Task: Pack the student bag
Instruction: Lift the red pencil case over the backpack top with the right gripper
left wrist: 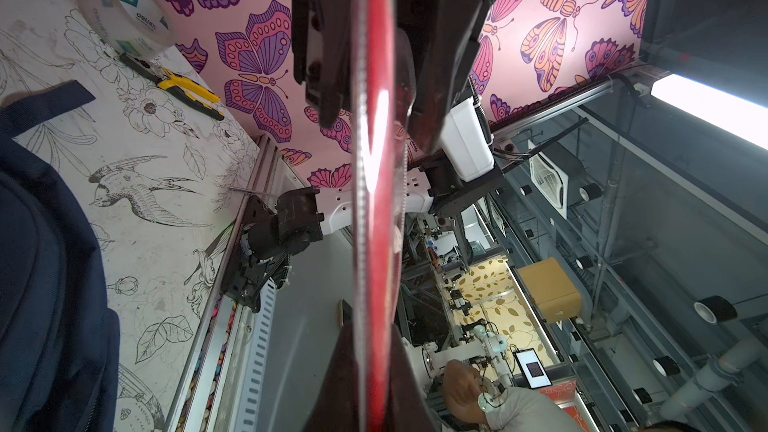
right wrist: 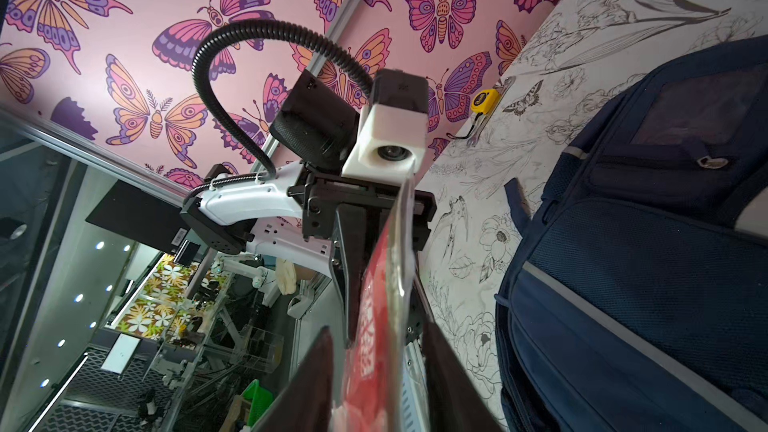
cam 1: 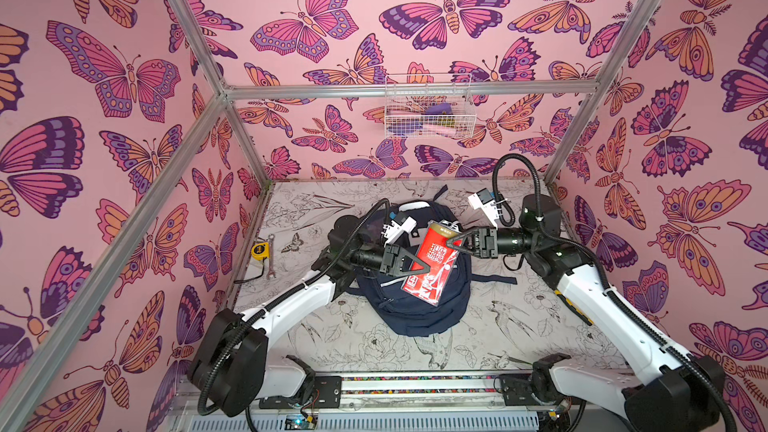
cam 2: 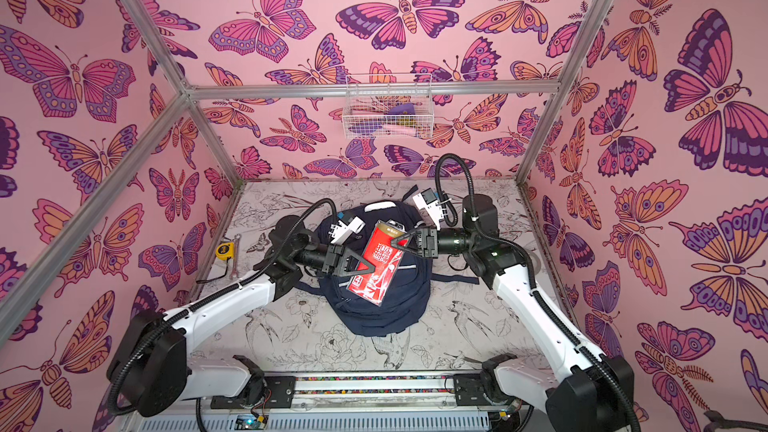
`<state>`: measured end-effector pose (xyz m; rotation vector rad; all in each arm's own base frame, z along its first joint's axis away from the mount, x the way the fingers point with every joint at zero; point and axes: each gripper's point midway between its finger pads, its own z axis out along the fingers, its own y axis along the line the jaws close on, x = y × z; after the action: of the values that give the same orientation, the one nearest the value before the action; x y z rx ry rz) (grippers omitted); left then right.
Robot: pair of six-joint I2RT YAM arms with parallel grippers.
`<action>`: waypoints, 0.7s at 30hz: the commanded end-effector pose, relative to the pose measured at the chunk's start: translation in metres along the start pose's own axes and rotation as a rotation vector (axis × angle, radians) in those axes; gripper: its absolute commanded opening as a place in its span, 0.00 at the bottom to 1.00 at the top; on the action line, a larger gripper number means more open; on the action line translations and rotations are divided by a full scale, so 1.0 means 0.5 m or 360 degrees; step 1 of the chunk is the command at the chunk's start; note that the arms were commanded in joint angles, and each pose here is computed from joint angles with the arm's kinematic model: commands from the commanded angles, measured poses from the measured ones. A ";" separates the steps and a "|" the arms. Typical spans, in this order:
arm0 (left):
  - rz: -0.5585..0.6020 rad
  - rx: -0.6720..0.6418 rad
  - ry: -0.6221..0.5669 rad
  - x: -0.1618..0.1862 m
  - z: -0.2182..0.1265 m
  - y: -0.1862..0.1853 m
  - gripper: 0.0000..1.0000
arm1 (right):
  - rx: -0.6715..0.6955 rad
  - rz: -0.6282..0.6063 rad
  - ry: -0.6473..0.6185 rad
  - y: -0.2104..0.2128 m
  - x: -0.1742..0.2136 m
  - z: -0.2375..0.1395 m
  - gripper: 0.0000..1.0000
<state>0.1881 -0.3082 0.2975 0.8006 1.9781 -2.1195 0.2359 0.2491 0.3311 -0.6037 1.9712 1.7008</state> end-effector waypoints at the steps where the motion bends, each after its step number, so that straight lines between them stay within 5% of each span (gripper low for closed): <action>1: 0.0049 0.0033 0.0041 0.008 -0.001 -0.001 0.00 | -0.0028 -0.0091 0.0011 0.018 -0.016 0.004 0.06; 3: 0.0015 0.0000 -0.0002 -0.003 -0.008 0.012 0.01 | -0.0005 -0.0094 0.0006 0.015 -0.019 0.004 0.00; 6: -0.0092 -0.0150 -0.0156 -0.037 -0.033 0.048 0.54 | 0.0139 -0.0091 -0.0019 -0.009 -0.022 -0.002 0.00; 8: -0.0047 -0.0259 -0.0229 -0.050 -0.045 0.049 0.69 | 0.0267 -0.0060 -0.0044 -0.035 -0.026 -0.008 0.00; 13: 0.0128 -0.0669 -0.0435 -0.068 -0.094 0.045 0.80 | 0.0503 0.0070 -0.0251 -0.088 -0.066 -0.037 0.00; 16: 0.0073 -0.0979 -0.0657 -0.070 -0.149 0.078 0.81 | 0.0780 0.0164 -0.0471 -0.134 -0.089 -0.079 0.00; 19: 0.0030 -0.1013 -0.0738 -0.056 -0.161 0.090 0.82 | 0.0925 0.0312 -0.0687 -0.168 -0.094 -0.116 0.00; 21: -0.0046 -0.1008 -0.0741 -0.046 -0.157 0.108 0.83 | 0.0794 0.0368 -0.0803 -0.154 -0.103 -0.115 0.00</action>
<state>0.2425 -0.2542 0.3067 0.3003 2.0309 -1.4708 0.3052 0.1997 0.2981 0.0027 2.1168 1.2356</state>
